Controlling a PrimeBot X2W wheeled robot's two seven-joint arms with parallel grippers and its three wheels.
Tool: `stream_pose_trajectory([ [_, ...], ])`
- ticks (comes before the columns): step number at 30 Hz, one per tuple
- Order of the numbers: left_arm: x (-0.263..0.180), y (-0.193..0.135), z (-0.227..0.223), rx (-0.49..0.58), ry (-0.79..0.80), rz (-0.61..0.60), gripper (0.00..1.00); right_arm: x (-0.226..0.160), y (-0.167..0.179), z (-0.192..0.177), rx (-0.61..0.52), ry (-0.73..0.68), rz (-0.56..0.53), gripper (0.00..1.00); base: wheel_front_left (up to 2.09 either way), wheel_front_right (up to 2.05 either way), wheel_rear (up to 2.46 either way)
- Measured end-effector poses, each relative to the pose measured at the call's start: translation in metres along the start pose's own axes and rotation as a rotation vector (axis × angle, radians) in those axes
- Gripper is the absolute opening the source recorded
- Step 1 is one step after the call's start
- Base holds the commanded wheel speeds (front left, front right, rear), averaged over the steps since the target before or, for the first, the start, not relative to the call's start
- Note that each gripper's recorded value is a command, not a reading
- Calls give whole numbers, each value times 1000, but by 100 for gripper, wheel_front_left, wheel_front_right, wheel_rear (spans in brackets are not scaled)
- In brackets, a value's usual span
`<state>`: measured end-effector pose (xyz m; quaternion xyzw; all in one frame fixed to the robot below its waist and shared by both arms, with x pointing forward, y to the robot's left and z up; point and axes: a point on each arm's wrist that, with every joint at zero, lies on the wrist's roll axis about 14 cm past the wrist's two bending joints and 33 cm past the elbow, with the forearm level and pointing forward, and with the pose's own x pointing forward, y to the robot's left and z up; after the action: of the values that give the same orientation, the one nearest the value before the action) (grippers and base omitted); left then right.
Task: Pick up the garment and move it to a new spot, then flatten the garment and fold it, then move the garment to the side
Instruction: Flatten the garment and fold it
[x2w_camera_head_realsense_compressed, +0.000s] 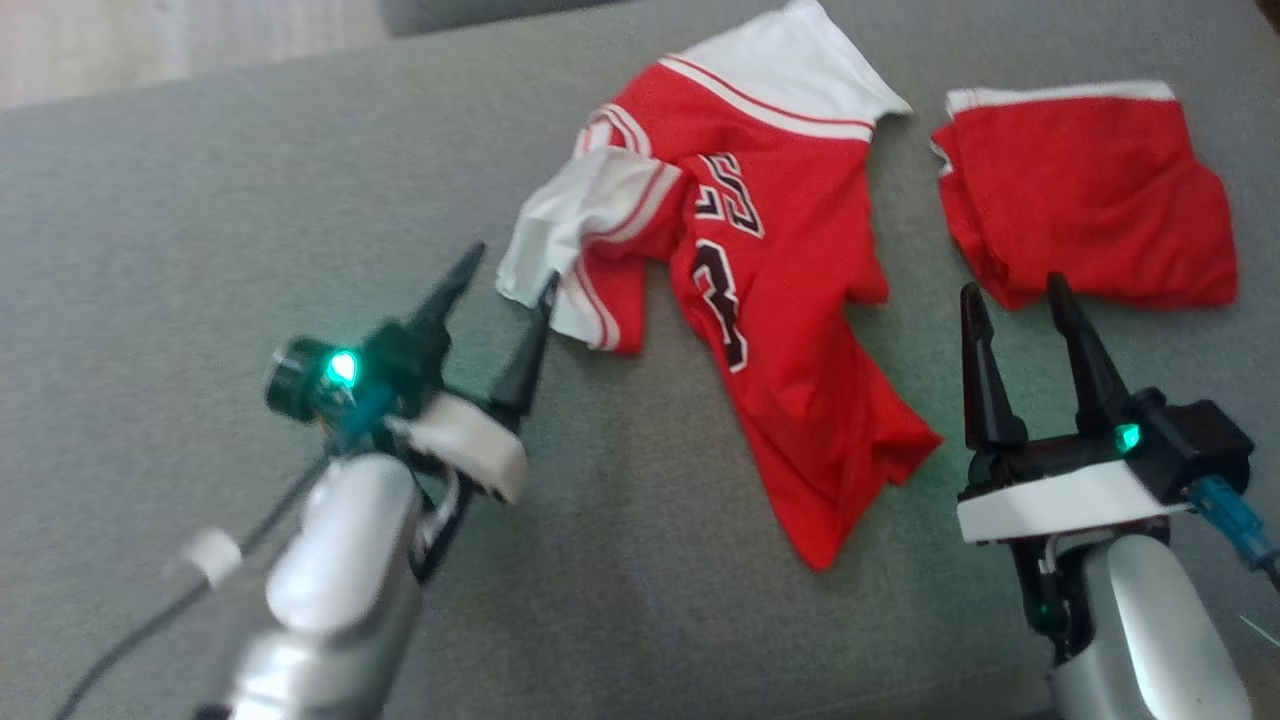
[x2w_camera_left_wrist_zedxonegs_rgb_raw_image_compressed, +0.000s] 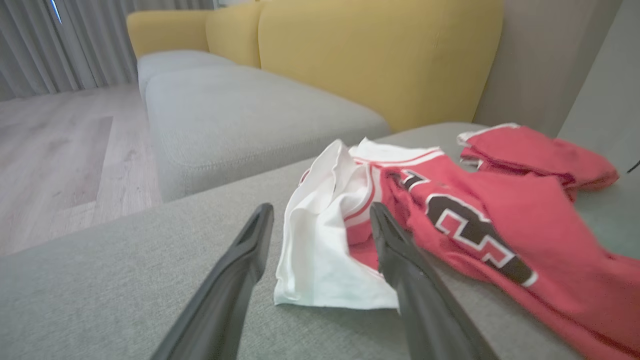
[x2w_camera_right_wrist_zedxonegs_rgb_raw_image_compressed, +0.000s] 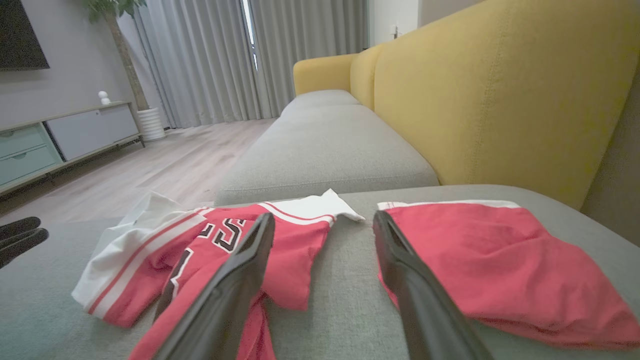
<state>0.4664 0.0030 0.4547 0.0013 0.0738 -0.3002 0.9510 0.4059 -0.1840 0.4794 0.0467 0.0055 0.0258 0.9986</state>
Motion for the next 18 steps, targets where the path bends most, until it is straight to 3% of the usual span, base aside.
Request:
stream_pose_trajectory([
  [7,30,21,-41,24,173,1,100,3,-19,-10,-5,22,-51,100,0,0,0],
  [15,44,30,-63,49,253,-4,100,3,-28,-17,-5,36,-80,100,0,0,0],
  [16,45,29,-65,49,258,-9,84,4,-28,-16,-6,34,-79,100,0,0,0],
  [17,45,27,-67,49,266,-16,17,5,-29,-15,-7,30,-78,100,0,0,0],
  [18,45,25,-68,50,267,-24,0,6,-29,-13,-8,25,-77,100,0,0,0],
])
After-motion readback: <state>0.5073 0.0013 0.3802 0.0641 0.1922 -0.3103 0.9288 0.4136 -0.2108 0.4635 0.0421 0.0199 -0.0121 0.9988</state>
